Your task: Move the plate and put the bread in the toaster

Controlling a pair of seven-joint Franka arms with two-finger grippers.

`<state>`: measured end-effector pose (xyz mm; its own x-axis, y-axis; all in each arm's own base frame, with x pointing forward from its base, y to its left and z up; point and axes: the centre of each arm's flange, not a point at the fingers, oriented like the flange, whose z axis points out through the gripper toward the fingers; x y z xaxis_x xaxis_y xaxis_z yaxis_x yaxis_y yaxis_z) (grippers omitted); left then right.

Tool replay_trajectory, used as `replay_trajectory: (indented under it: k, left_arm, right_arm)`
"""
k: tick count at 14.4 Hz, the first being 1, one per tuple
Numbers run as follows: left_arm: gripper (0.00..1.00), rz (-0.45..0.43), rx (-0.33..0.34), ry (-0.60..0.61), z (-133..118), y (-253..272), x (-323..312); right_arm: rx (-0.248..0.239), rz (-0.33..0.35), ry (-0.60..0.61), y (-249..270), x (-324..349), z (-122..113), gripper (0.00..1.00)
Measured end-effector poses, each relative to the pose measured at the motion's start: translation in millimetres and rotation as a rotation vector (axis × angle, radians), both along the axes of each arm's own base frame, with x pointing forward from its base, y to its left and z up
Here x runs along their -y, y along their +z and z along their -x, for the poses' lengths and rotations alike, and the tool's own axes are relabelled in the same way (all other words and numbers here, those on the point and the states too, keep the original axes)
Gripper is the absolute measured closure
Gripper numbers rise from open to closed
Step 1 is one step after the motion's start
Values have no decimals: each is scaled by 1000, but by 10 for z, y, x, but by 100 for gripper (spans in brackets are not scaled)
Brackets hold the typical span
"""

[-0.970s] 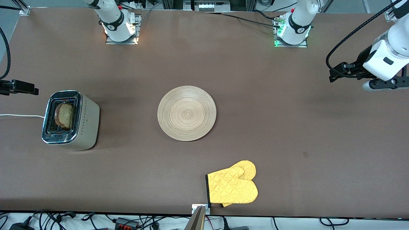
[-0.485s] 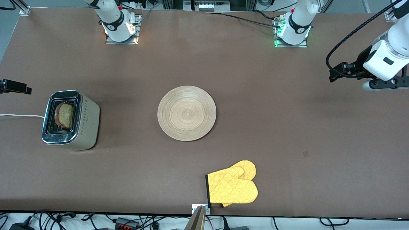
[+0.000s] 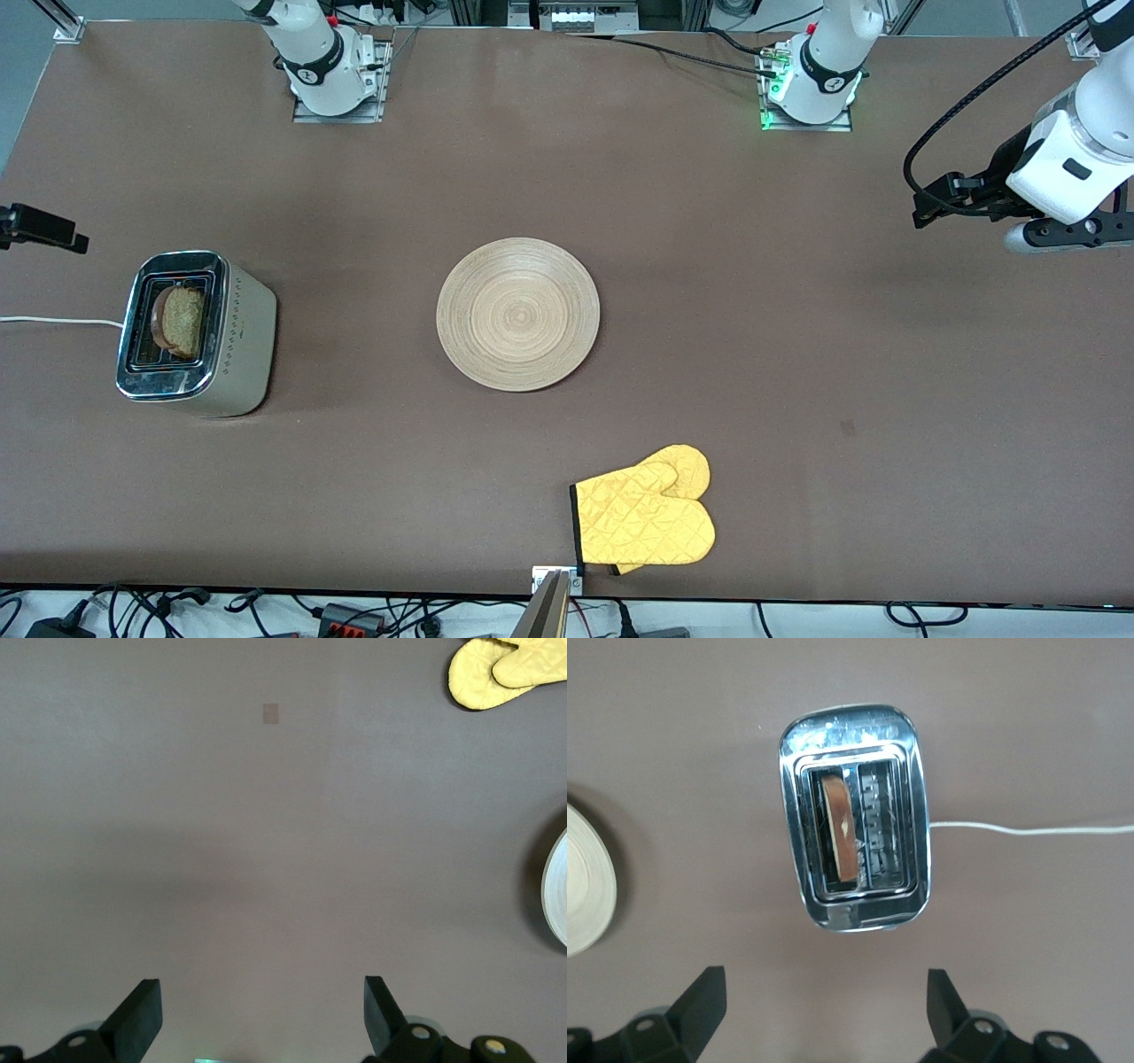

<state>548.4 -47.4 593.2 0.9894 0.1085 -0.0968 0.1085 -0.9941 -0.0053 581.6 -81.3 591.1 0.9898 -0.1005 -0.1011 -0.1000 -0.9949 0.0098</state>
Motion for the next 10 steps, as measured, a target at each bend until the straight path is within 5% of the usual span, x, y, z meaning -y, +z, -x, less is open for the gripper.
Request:
replay_trajectory:
  k: [5, 10]
  left_arm:
    - [0, 0, 0, 0, 0, 0, 2]
    - [0, 0, 0, 0, 0, 0, 2]
  right_arm:
    - [10, -7, -31, 24, -215, 360, 0]
    - [13, -2, -53, 33, -406, 434, 0]
